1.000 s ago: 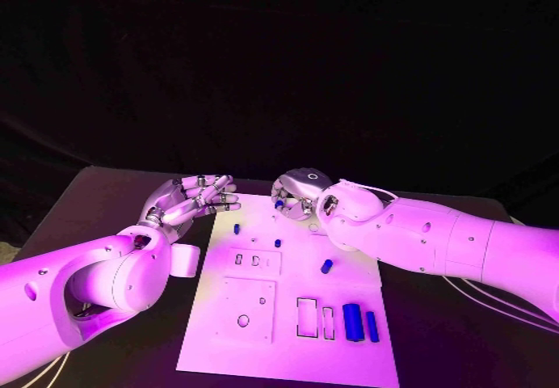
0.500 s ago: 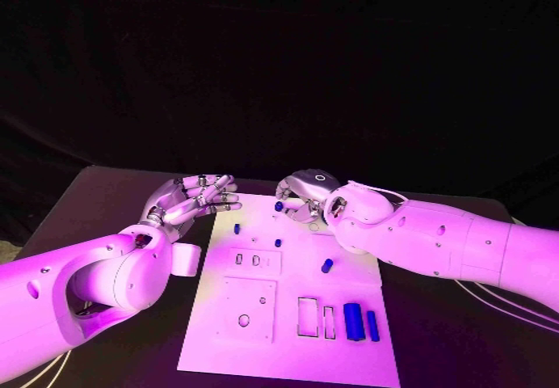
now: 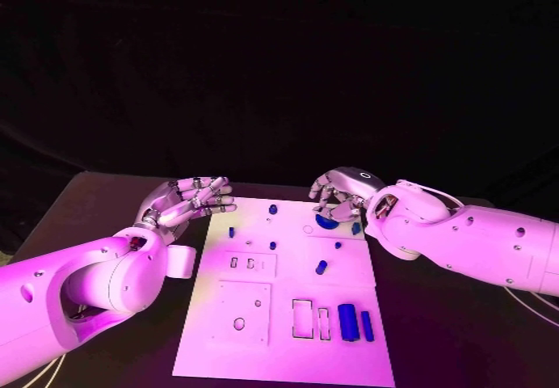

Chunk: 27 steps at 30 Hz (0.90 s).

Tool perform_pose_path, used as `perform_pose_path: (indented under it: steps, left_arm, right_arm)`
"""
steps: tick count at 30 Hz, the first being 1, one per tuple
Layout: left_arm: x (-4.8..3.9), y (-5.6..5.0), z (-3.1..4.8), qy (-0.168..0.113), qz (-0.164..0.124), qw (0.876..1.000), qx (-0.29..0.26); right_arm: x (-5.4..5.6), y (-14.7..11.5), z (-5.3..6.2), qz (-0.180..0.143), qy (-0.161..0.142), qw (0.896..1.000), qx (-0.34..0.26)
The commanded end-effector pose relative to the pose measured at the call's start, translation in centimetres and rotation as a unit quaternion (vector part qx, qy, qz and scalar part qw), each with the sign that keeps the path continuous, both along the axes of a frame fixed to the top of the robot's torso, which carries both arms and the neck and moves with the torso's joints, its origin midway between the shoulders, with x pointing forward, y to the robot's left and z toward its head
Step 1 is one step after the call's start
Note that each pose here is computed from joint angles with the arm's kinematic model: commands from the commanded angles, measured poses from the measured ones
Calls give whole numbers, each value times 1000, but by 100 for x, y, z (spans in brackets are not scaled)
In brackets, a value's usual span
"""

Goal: Assemble the parts on the task board

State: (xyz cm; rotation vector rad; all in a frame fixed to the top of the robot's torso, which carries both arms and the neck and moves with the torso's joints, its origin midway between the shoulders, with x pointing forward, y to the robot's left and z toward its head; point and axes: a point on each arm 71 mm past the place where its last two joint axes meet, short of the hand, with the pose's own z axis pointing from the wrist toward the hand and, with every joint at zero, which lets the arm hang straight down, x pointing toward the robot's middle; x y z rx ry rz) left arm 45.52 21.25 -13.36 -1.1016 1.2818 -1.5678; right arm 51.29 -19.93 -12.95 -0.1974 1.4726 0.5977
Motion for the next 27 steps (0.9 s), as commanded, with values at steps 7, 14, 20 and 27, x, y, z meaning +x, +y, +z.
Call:
perform_pose_path:
  steps: [7, 14, 20, 27]
  left_arm:
    - [-2, -20, 18, -1, -11, 1000, -7]
    - [-2, -21, 17, -1, -12, 1000, -7]
    - [0, -14, 15, 0, -12, 1000, -7]
    - [2, -13, 14, 0, -12, 1000, -7]
  right_arm:
    - [13, -290, -148, -52, 110, 993, 11]
    - [72, -336, -218, -70, 123, 990, 1]
    - [109, -319, -268, -77, 129, 989, -6]
    - [125, -294, -292, -78, 131, 988, -9]
